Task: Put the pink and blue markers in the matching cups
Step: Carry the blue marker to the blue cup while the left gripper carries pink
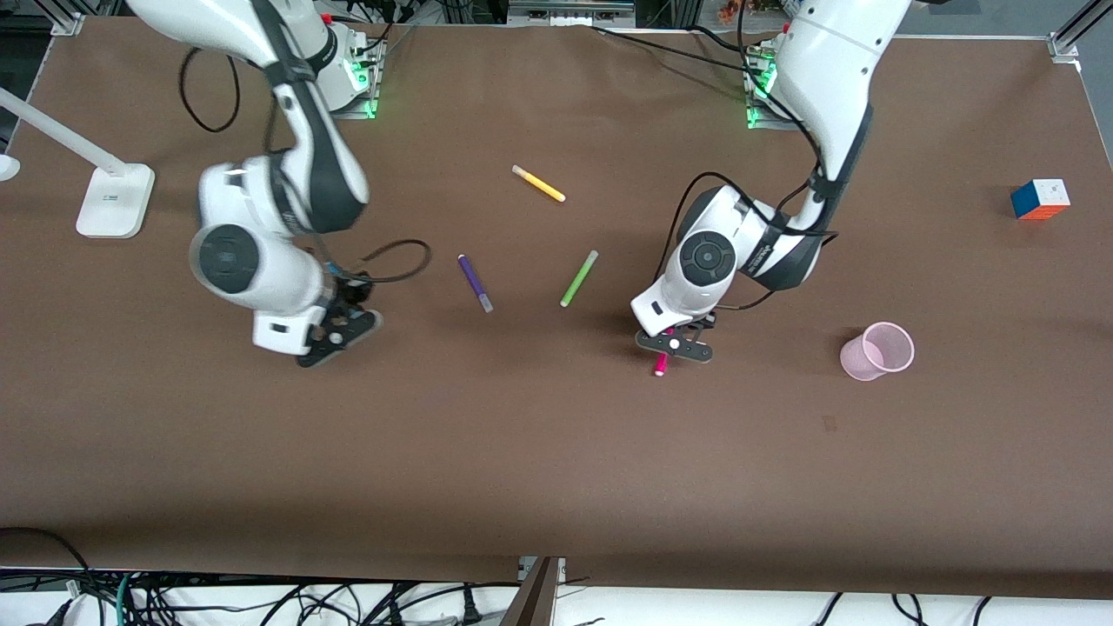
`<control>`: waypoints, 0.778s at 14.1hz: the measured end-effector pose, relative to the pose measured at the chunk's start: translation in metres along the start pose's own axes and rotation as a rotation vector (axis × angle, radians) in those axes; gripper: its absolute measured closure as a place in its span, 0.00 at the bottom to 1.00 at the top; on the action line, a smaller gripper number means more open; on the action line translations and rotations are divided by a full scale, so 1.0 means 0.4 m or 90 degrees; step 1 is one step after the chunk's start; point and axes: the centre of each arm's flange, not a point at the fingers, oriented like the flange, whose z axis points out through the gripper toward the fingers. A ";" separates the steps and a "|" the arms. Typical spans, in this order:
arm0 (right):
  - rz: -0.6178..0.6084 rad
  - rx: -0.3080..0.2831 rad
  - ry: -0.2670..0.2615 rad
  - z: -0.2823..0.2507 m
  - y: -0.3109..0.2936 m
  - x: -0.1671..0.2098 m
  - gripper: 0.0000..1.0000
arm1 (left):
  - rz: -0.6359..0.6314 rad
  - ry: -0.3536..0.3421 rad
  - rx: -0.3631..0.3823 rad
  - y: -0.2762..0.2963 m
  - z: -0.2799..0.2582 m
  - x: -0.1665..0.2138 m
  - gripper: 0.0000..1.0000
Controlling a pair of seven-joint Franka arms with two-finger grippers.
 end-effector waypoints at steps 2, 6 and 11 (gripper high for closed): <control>-0.062 0.035 0.017 -0.046 0.038 -0.044 0.83 | 0.000 -0.045 0.021 -0.072 -0.109 0.014 0.82; -0.220 0.111 0.068 -0.050 0.104 -0.121 0.83 | 0.069 -0.136 0.029 -0.330 -0.228 0.029 0.82; -0.428 0.199 0.199 0.069 0.262 -0.283 0.83 | 0.163 -0.276 0.182 -0.586 -0.227 -0.020 0.82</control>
